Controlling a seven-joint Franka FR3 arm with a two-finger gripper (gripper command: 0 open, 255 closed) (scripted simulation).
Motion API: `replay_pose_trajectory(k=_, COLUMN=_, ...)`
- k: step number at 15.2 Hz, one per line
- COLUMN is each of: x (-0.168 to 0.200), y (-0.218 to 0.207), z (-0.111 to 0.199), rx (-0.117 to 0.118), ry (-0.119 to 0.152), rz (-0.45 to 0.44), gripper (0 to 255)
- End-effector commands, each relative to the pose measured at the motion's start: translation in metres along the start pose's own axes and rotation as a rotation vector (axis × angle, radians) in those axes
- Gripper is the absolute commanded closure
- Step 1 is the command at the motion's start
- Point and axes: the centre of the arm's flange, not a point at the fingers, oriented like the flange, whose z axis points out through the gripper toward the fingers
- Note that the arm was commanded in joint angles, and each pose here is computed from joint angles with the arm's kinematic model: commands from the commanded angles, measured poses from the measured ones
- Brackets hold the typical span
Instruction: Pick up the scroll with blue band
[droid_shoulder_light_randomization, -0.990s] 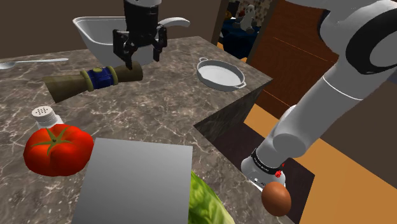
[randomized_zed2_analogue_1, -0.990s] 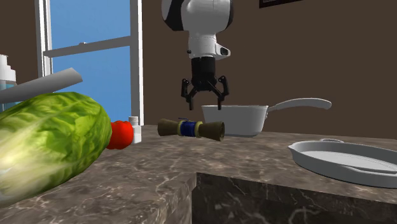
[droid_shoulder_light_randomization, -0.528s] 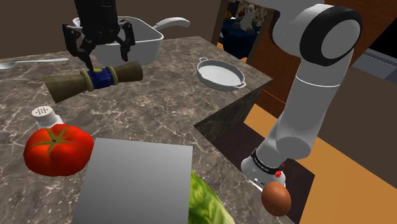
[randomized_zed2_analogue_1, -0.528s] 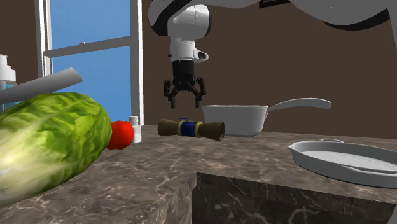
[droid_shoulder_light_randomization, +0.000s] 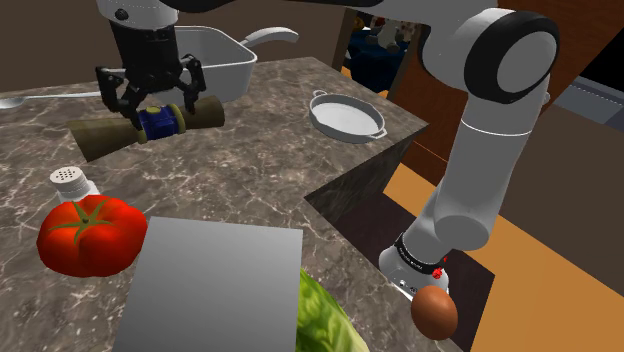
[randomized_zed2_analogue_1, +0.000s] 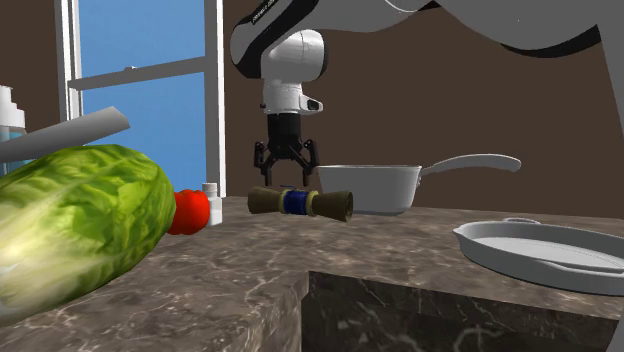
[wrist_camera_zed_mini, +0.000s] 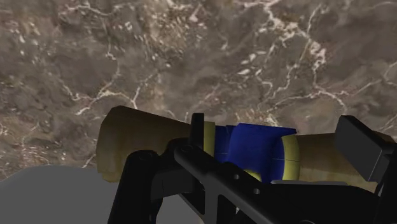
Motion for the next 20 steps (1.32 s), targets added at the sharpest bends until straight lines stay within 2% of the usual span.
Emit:
replay_pose_trajectory(k=1, x=0.0, y=0.001, z=0.004, rx=0.0, ry=0.0, rz=0.0, gripper=0)
replay_pose_trajectory(k=2, x=0.0, y=0.0, z=0.004, rx=0.0, ry=0.0, rz=0.0, gripper=255)
replay_pose_trajectory(k=11, x=0.0, y=0.001, z=0.004, rx=0.0, ry=0.0, rz=0.0, gripper=255)
replay_pose_trajectory(k=20, x=0.002, y=0.002, z=-0.043, rx=0.0, ry=0.0, rz=0.0, gripper=255)
